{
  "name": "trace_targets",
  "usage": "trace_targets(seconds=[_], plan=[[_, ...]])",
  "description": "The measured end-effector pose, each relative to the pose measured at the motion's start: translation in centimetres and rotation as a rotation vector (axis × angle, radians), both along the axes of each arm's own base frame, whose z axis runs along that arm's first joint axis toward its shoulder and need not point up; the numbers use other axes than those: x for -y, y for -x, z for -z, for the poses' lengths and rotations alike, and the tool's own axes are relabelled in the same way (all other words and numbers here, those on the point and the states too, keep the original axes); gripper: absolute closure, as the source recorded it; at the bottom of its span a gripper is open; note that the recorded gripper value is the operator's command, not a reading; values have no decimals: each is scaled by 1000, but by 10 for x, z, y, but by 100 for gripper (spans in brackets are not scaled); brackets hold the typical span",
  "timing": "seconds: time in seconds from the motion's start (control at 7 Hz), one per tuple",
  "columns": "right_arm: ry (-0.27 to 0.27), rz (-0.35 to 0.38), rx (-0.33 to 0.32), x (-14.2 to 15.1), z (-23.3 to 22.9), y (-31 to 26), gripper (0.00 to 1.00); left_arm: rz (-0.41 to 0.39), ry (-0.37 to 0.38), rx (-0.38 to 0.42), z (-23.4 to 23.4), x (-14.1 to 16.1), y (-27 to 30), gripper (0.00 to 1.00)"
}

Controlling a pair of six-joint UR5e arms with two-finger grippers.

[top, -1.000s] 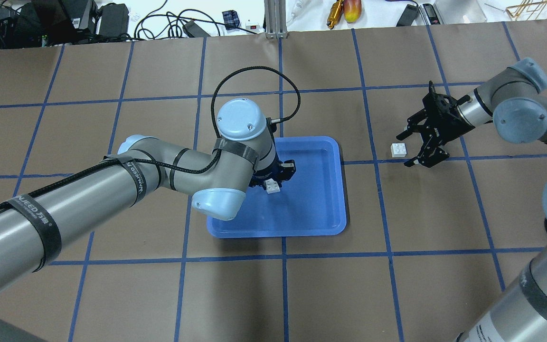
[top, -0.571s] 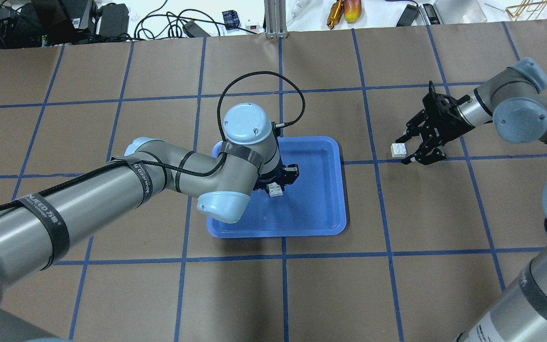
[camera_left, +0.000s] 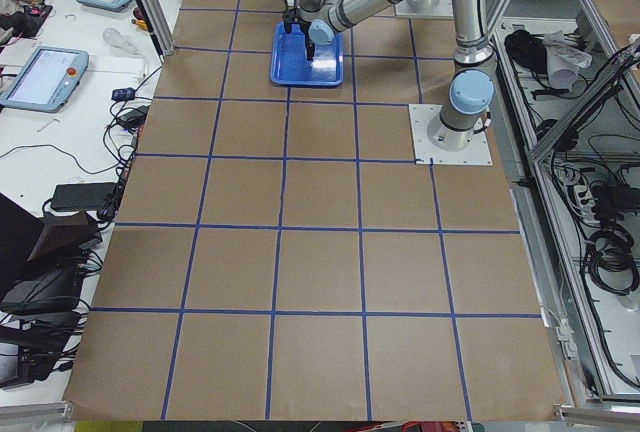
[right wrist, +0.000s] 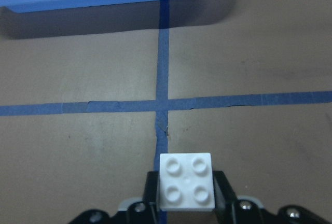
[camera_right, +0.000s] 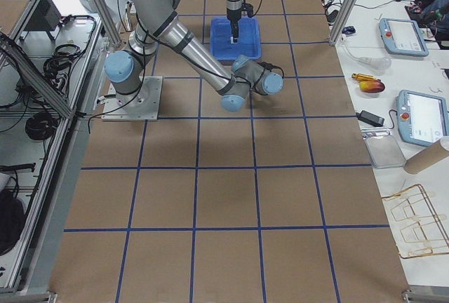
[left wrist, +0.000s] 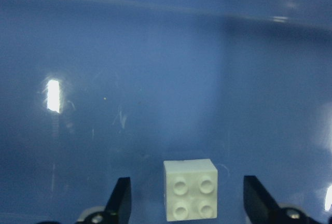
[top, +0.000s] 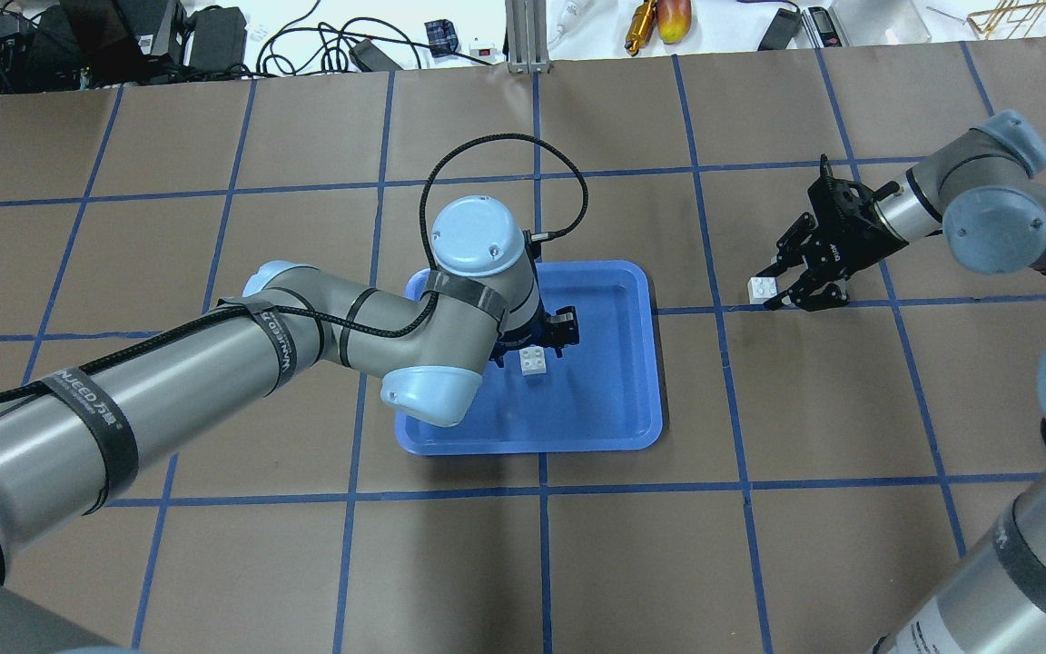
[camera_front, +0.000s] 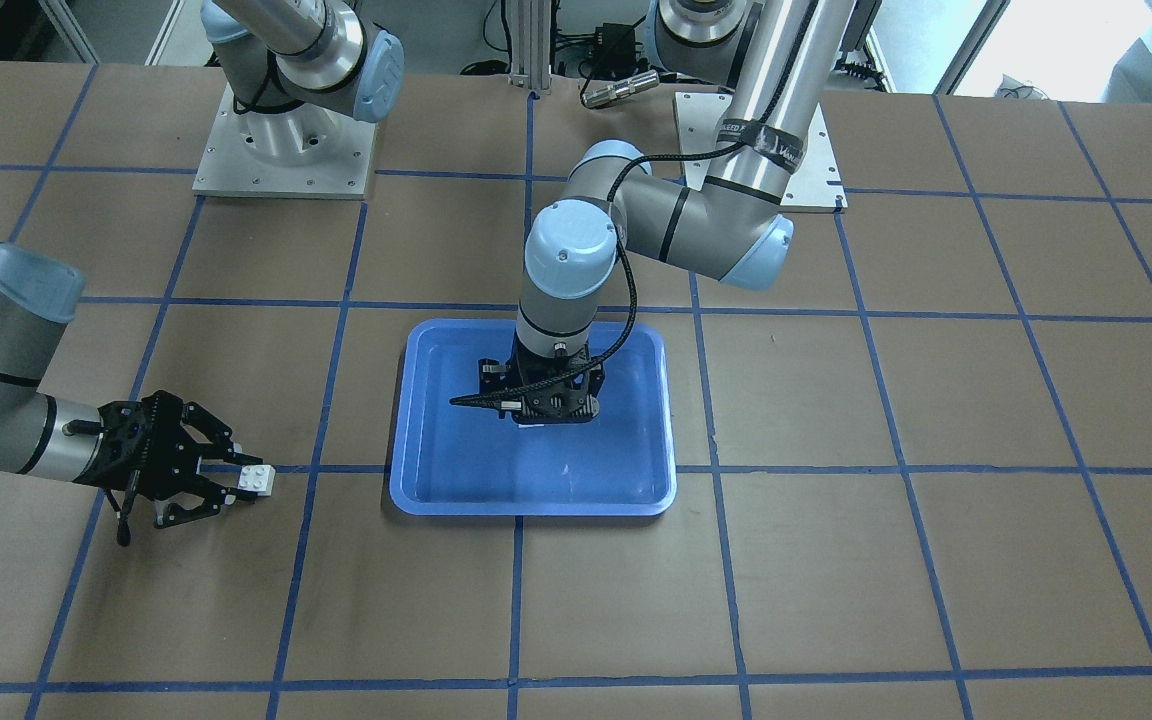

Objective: Assemble white blocks and place on blue tray

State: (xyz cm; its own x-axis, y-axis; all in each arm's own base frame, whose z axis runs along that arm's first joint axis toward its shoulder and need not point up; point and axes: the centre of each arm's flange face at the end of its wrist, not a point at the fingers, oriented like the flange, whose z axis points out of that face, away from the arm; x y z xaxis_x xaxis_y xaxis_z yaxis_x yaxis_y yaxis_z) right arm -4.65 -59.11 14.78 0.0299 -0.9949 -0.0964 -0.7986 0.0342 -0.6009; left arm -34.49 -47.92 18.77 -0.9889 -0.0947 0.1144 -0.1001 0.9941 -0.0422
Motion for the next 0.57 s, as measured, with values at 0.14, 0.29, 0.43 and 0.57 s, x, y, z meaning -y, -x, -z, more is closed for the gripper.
trace_targets(seconds=[0.14,0.29,0.43,0.57], plan=[[3,-6,-3,1,-1,-2,100,12,24,-3,-11,4,-2,40],[7,-17,-9,1,-4,-6,100,16,52,-4,-25,14,-12,55],[16,-24,-16,1,-13,-11,100,-7,65,-20,-35,25,-30,81],[24,-15,-26,0,-29,-15,100,-37,65,-53,-42,36,-48,93]])
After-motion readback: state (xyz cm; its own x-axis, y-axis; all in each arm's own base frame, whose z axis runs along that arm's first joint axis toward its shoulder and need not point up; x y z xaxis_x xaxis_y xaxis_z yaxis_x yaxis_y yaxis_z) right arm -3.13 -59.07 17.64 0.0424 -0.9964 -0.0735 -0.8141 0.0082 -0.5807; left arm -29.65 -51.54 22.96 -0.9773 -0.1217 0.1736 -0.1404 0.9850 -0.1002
